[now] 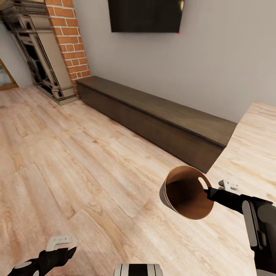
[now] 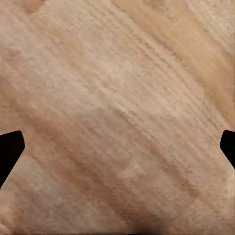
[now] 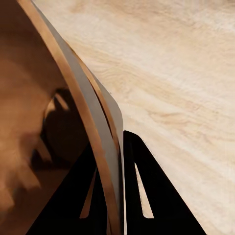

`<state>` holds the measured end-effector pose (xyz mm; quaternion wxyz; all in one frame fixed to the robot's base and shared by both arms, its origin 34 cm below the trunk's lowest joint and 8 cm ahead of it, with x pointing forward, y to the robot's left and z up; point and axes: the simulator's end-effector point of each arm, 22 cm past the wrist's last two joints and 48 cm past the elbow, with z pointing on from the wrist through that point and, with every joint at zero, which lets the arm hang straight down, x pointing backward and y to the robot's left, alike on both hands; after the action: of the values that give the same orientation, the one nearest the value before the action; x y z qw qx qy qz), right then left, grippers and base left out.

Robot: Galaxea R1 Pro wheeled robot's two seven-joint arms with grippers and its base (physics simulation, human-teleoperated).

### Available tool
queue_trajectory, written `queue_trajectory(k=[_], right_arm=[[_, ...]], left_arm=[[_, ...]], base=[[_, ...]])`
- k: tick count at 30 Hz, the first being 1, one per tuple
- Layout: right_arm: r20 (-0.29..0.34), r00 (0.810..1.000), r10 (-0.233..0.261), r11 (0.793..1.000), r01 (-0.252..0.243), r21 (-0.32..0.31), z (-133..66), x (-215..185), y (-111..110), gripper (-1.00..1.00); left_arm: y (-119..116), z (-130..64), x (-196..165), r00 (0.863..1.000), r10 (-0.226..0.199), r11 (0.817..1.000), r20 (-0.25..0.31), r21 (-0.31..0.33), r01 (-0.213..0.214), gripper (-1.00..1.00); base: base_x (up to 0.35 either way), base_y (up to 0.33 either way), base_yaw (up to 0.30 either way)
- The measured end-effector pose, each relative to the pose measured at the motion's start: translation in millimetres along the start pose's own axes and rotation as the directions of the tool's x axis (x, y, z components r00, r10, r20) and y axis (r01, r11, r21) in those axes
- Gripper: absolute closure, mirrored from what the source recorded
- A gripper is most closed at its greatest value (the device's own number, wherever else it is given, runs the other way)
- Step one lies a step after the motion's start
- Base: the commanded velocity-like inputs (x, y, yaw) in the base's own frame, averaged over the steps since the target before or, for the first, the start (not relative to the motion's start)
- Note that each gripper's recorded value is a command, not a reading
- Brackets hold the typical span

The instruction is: Put the three can of soda from the living room inside the tash can in the kitchen.

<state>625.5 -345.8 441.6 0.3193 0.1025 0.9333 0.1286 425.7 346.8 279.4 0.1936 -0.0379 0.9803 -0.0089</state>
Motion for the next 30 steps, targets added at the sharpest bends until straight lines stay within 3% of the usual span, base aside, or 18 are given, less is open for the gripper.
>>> queue_trajectory(k=[30], right_arm=[[0.02, 1.0, -0.007, 1.0, 0.007, -0.007, -8.1, -8.3, 4.5, 1.0]], left_arm=[[1.3, -4.6, -4.2, 1.0, 0.002, 1.0, 0.008, -0.006, -0.002, -1.0]], base=[[0.0, 0.0, 0.26]])
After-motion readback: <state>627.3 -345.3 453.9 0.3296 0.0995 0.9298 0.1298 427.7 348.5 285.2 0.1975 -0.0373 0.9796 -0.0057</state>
